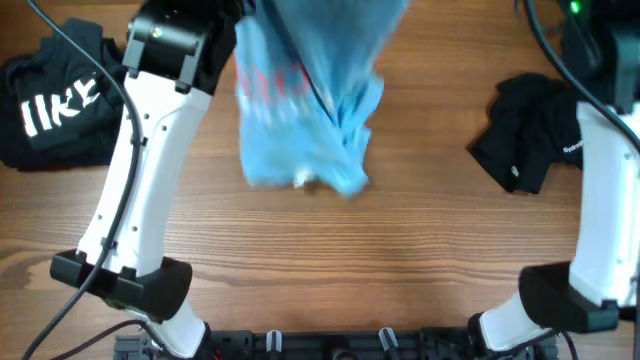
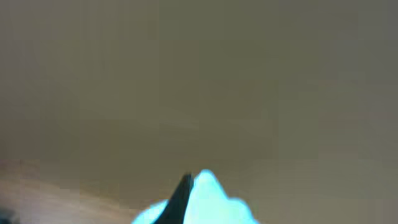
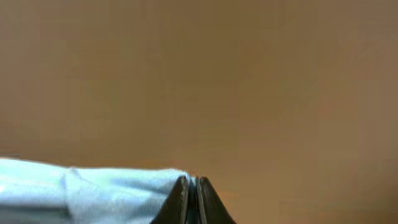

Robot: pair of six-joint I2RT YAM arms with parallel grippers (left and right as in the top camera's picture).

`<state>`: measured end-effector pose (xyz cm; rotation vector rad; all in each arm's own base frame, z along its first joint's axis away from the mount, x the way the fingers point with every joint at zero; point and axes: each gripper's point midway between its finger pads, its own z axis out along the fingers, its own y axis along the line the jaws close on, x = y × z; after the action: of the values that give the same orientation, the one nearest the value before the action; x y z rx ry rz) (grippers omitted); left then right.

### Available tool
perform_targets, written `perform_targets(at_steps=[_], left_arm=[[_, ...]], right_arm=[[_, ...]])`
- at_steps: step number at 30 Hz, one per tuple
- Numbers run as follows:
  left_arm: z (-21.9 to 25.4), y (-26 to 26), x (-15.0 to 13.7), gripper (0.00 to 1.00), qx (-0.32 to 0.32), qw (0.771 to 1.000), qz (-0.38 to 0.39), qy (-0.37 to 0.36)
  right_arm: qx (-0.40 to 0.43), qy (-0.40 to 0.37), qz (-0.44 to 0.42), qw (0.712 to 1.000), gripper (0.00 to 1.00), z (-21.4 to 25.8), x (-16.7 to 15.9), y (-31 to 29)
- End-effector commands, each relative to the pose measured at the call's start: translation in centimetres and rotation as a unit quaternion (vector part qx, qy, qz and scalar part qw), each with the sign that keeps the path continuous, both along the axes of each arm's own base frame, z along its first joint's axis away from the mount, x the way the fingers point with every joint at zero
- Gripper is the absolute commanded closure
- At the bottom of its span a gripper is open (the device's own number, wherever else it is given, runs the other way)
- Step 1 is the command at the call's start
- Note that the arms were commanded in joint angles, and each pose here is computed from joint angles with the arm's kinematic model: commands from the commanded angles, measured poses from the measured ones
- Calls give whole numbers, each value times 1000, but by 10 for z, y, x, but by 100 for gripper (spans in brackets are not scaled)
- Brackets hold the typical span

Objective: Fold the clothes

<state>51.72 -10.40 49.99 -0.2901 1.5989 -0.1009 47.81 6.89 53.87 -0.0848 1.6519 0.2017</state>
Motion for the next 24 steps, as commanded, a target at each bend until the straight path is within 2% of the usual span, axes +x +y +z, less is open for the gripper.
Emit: perform_targets(at_steps=[1, 3, 7, 10, 13, 15, 18, 24], left_arm=[[70, 40, -19, 96, 66, 991, 63, -97], [68, 39, -21, 96, 73, 992, 61, -89], [0, 30, -11, 96, 102, 994, 30, 40], [-59, 27, -11, 96, 121, 982, 13, 145], [-107, 30, -18, 96, 111, 966, 17, 231], [-130, 30, -23, 96, 100, 957, 19, 270], [-150, 23, -23, 96, 97, 949, 0, 301], [-145, 20, -15, 96, 90, 955, -2, 284]], right_arm=[[-20, -89, -110, 990, 96, 50, -8, -48], [-38, -101, -116, 987, 96, 56, -10, -50], [-74, -28, -112, 991, 96, 12, 5, -49], [-102, 55, -115, 987, 96, -40, 20, -54], [-90, 133, -107, 981, 96, -86, 26, -57], [-74, 178, -72, 979, 96, -112, 26, -48], [-53, 237, 17, 970, 96, -144, 19, -17], [5, 341, 158, 927, 94, -201, -5, 35]])
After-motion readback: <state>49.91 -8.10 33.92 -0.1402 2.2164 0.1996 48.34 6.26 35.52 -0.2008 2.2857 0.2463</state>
